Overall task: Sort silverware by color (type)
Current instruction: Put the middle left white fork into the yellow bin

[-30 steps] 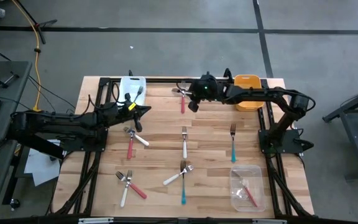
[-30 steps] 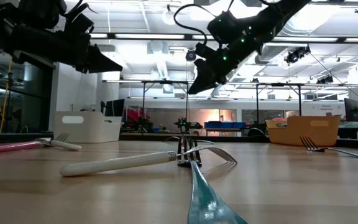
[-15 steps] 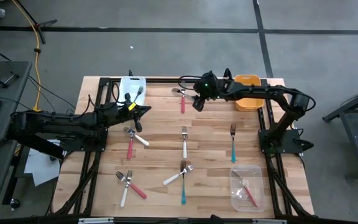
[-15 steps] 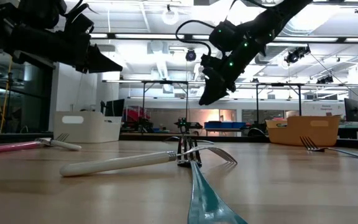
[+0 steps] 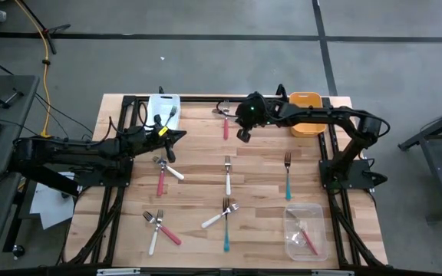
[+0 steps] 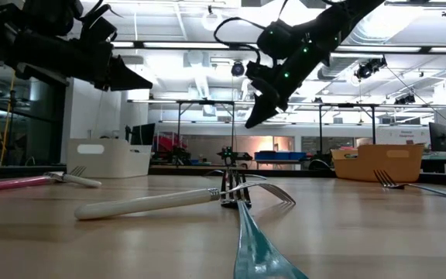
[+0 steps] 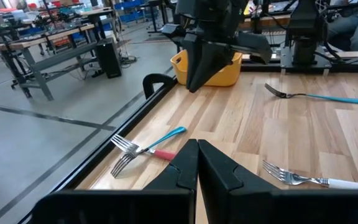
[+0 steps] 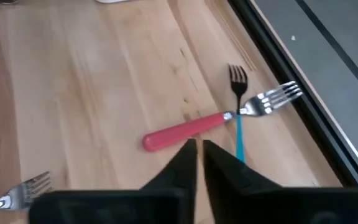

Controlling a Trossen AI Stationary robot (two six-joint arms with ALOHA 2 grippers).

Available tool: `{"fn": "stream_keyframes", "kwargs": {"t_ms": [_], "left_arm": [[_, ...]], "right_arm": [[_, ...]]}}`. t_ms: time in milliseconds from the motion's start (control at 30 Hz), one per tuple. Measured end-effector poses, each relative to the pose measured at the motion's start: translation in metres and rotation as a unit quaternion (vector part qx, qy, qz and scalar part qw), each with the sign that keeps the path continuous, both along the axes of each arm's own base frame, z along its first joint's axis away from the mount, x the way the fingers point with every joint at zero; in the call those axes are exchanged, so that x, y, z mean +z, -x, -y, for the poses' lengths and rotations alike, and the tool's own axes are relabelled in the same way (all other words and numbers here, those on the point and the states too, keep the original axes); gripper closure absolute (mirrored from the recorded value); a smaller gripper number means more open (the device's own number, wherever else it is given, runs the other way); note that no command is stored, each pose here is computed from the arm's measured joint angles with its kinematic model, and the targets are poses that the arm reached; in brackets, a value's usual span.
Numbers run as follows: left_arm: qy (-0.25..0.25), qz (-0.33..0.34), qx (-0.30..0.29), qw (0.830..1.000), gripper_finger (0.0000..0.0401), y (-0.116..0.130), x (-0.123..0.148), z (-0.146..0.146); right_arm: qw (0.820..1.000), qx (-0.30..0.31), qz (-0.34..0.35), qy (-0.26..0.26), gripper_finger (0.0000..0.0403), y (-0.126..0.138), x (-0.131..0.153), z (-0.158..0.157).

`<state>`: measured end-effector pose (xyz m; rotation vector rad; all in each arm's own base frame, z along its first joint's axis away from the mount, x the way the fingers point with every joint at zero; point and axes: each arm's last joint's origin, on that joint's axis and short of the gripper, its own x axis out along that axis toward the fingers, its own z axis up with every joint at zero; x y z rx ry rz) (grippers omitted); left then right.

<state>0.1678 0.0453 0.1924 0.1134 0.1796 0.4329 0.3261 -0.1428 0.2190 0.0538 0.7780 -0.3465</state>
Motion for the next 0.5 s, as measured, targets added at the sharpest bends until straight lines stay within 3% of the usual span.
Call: {"fn": "stream_keyframes", "kwargs": {"t_ms": [500], "left_arm": [[0.016, -0.001, 0.059, 0.998, 0.04, 0.002, -0.002, -0.003]], "right_arm": [[0.999, -0.001, 0.026, -0.028, 0.0396, -0.01, 0.002, -0.02]]}}
